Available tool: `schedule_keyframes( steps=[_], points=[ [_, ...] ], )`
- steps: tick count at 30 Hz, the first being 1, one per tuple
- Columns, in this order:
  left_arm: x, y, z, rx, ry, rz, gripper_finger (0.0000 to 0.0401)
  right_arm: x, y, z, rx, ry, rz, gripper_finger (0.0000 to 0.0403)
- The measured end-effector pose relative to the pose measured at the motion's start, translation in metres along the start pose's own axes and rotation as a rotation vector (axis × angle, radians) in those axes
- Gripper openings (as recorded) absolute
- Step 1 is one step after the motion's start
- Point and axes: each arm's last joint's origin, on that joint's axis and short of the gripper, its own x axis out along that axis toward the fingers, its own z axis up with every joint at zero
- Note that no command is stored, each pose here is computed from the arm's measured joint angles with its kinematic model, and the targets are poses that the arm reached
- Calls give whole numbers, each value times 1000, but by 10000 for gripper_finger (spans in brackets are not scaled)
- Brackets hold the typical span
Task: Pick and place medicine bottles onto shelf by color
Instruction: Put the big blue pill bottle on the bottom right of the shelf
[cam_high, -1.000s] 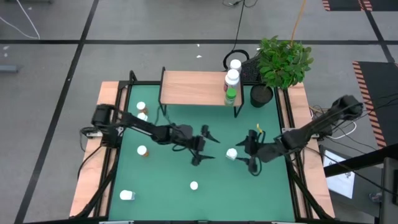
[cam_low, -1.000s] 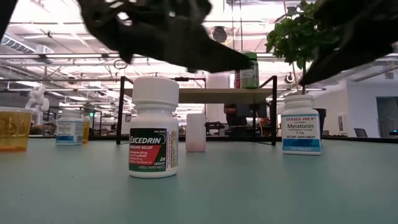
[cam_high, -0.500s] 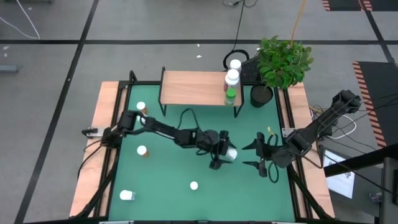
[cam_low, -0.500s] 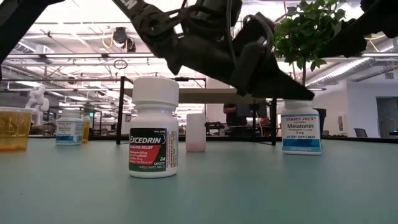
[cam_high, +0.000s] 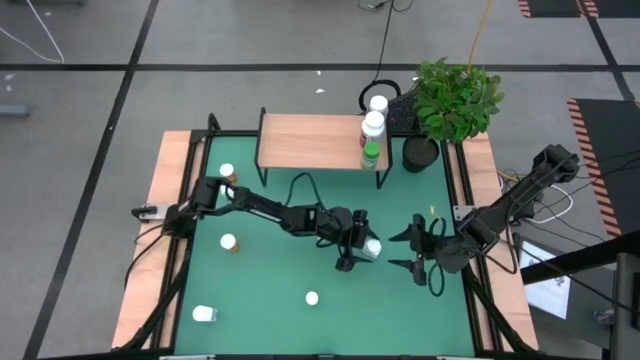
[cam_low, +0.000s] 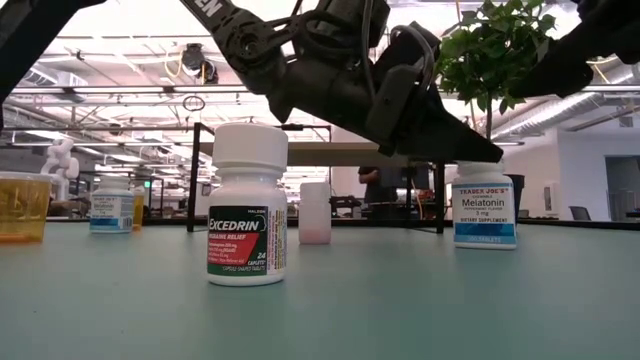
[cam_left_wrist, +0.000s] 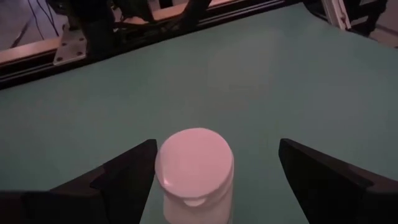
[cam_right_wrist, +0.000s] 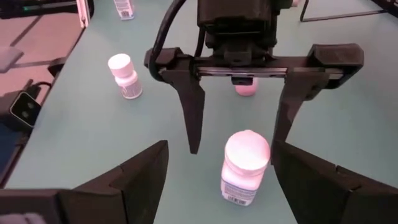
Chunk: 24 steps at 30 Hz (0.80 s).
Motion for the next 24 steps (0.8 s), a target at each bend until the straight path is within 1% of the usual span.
schedule_keyframes(
  steps=[2, 4, 11, 15, 19, 24],
  points=[
    [0, 1, 0, -4, 0, 3, 330, 0, 0, 1, 3, -12, -11, 276],
    [0, 2, -1, -10, 3, 14, 313, 0, 0, 1, 7, -17, -9, 276],
    [-2, 9, -2, -39, 4, 30, 230, 0, 0, 1, 7, -19, -8, 276],
    [-3, 11, -3, -46, 11, 32, 195, 0, 0, 2, 8, -22, -6, 276],
    [-3, 11, -3, -49, 11, 32, 181, 0, 0, 2, 4, -24, -10, 276],
    [-4, 11, -1, -69, 18, 51, 187, 0, 0, 2, 20, -37, -32, 276]
  ],
)
